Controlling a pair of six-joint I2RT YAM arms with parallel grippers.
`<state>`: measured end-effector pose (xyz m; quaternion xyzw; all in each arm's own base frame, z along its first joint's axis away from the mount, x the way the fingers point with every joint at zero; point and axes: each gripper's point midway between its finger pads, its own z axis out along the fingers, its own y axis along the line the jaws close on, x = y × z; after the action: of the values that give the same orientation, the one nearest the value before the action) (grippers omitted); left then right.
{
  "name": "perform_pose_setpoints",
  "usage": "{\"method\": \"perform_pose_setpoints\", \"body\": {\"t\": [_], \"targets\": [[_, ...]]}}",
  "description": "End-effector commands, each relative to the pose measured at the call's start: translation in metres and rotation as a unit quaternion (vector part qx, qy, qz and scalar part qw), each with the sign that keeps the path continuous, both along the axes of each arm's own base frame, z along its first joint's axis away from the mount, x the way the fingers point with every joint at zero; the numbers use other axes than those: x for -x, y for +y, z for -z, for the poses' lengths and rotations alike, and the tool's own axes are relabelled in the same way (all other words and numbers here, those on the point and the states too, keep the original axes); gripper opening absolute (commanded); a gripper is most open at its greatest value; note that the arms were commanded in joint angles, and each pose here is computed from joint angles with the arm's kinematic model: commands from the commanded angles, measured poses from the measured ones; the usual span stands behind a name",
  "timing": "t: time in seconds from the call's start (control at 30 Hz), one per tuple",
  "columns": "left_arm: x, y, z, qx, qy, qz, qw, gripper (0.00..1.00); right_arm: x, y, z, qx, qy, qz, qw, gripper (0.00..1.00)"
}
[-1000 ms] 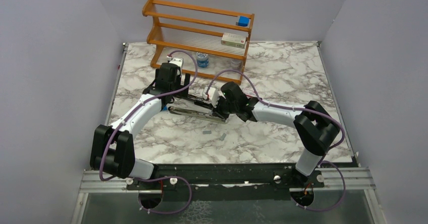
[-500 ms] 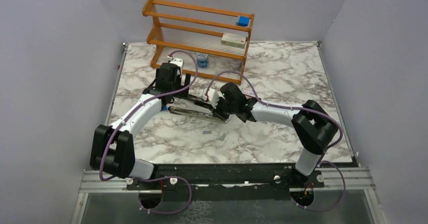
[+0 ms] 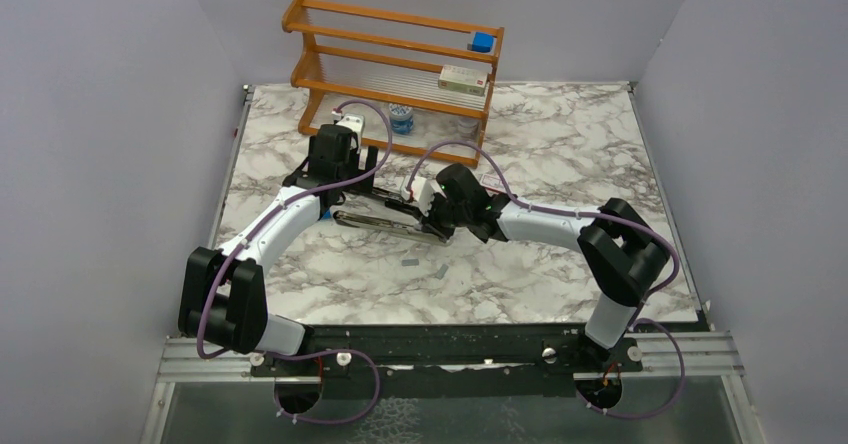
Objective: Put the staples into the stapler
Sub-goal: Install the staple into the stapler.
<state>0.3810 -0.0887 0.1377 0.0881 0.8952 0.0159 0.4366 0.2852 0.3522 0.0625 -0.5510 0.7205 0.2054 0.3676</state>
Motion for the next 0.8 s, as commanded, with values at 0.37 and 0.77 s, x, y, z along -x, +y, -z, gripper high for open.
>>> {"method": "perform_pose_setpoints", "body": {"t": [0.37,0.77], "targets": [[-0.004,-0.006,-0.003,0.007,-0.009,0.012,1.000,0.99,0.010,0.002,0.006,0.012,0.019,-0.023,0.999,0.01],[-0.004,-0.007,-0.003,0.008,-0.008,0.015,1.000,0.99,0.009,0.004,-0.017,-0.024,-0.014,-0.025,0.999,0.01]]}}
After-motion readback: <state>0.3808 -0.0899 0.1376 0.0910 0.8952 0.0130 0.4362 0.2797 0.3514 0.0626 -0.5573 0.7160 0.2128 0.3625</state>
